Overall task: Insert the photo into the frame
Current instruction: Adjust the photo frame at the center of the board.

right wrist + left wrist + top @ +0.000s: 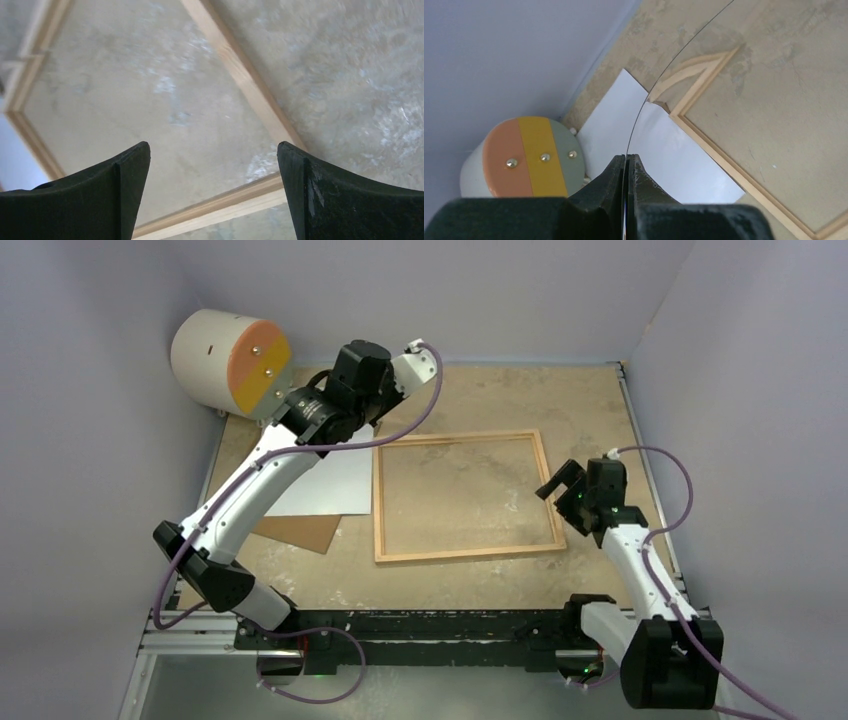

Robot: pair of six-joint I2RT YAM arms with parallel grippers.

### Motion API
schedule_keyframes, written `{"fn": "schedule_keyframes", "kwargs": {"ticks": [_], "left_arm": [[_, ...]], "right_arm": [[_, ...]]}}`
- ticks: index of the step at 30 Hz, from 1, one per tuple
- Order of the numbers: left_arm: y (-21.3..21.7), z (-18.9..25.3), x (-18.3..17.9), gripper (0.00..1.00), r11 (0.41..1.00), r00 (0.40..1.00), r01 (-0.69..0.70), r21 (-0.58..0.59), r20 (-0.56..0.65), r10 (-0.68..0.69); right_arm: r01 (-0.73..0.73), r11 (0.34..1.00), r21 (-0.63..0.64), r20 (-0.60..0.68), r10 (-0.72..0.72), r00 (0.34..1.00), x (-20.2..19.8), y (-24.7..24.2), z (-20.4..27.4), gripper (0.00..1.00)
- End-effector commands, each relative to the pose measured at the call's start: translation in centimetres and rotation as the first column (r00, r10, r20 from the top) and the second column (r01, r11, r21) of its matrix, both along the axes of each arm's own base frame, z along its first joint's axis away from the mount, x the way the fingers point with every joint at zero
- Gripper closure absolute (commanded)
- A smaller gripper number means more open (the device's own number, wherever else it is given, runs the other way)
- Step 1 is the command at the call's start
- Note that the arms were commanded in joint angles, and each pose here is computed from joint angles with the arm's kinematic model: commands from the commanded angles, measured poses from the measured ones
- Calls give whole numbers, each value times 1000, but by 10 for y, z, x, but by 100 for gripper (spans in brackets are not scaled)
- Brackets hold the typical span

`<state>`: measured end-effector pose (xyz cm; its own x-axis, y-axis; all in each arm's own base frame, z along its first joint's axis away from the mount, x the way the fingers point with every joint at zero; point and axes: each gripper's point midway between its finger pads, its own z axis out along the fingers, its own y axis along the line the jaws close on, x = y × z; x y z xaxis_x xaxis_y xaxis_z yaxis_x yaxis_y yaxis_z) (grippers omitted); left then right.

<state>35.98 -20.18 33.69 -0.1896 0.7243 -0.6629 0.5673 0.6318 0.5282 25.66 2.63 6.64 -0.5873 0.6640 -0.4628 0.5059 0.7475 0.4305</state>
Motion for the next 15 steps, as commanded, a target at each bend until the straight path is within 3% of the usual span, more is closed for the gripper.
{"fn": "schedule_keyframes", "kwargs": {"ticks": [1,4,6,10,15], "left_arm": [[8,86,26,100,993,953,-59,-106,291,88],[7,104,20,100,992,926,5,-126,376,43],[-1,84,11,100,992,938,71,-103,344,-32],[-19,-13,-32,100,965,959,260,-35,121,-254],[-2,-145,-105,100,907,894,410,95,-236,-380]], "right_arm": [[-31,991,130,95,19,995,27,22,66,1],[-60,969,240,103,36,994,41,38,77,1],[-59,951,302,104,28,994,48,43,78,1],[-29,916,400,126,-23,992,60,40,75,1],[-29,811,584,117,-48,992,55,52,56,1]]}}
